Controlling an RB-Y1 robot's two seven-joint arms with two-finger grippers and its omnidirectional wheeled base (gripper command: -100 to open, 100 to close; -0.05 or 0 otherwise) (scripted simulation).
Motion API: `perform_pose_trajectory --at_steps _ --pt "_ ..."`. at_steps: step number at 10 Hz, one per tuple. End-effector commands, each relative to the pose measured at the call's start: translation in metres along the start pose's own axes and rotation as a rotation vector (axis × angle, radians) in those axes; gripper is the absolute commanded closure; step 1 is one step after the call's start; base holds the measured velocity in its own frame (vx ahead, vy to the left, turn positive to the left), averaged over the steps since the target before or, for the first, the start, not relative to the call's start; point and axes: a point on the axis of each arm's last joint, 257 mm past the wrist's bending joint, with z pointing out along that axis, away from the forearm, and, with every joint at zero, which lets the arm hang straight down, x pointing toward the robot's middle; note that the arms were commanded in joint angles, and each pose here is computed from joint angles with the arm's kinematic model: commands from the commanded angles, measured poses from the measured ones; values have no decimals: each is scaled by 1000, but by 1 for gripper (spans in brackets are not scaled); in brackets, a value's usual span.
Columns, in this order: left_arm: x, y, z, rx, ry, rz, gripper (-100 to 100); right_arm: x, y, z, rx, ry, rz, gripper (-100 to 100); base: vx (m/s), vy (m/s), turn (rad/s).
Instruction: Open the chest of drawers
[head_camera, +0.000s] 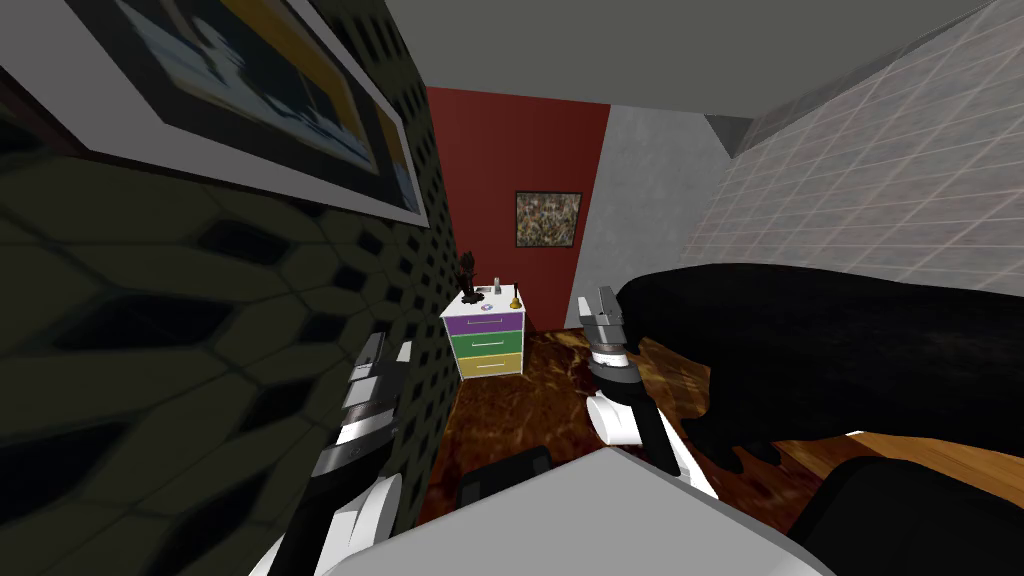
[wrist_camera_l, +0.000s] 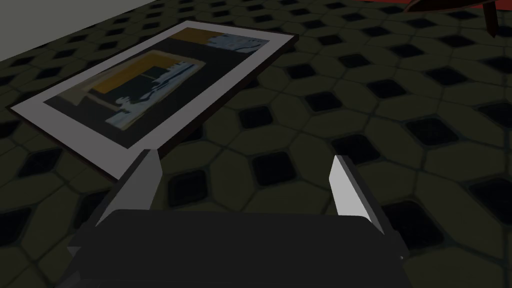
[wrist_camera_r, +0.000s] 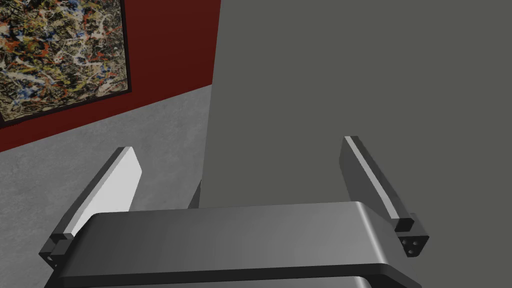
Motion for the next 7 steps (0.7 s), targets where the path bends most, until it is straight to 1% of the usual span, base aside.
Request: perform_pose_trajectory --at_steps 1,7 --pt "0 0 0 0 0 0 0 0 0 0 0 0 0 0 0 0 0" --pt "0 0 0 0 0 0 0 0 0 0 0 0 0 0 0 0 0"
